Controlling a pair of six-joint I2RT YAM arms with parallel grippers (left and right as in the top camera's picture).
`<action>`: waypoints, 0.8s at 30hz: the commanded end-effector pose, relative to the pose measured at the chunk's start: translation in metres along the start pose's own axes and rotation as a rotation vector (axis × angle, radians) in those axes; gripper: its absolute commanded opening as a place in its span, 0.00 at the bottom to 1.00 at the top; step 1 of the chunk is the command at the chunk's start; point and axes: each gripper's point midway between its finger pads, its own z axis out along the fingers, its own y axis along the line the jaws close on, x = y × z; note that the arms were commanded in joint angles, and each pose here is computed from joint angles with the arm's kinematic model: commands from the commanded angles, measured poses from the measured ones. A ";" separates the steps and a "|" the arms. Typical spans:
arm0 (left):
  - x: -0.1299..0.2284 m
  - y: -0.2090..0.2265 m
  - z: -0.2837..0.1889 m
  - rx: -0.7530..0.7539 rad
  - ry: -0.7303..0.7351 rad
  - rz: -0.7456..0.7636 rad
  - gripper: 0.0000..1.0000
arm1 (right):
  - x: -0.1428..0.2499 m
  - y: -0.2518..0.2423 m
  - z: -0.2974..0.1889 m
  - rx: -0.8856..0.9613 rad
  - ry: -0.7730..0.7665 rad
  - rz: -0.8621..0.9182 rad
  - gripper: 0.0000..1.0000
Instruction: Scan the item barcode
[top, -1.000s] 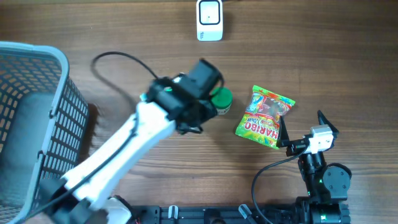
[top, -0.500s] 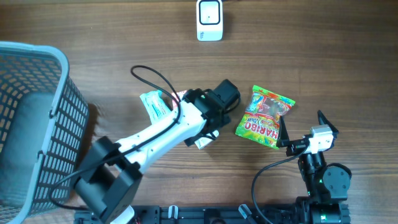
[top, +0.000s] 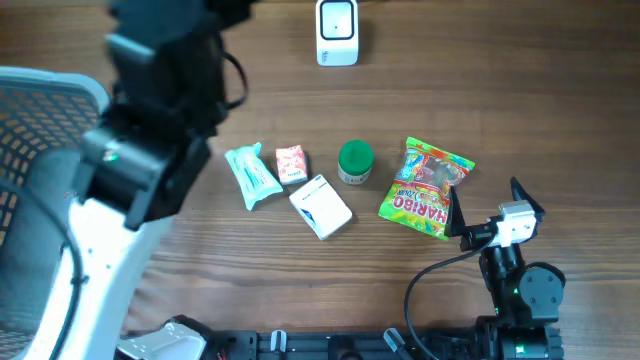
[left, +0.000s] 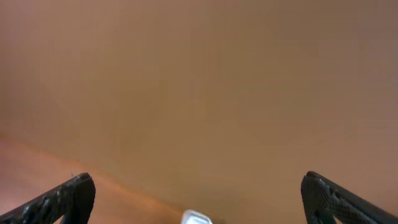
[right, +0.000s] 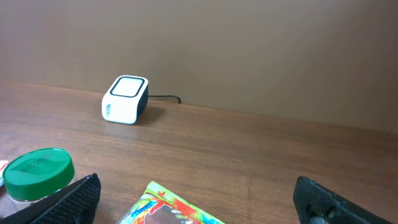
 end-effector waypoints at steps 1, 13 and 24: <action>-0.071 0.052 -0.013 -0.231 -0.160 0.239 1.00 | -0.001 -0.002 0.000 0.011 -0.004 -0.006 1.00; -0.123 0.109 -0.091 -0.318 -0.255 0.207 1.00 | -0.001 -0.002 0.000 0.011 -0.004 -0.006 1.00; -0.125 0.168 -0.247 -0.125 -0.589 0.029 1.00 | -0.001 -0.002 0.000 0.011 -0.004 -0.006 1.00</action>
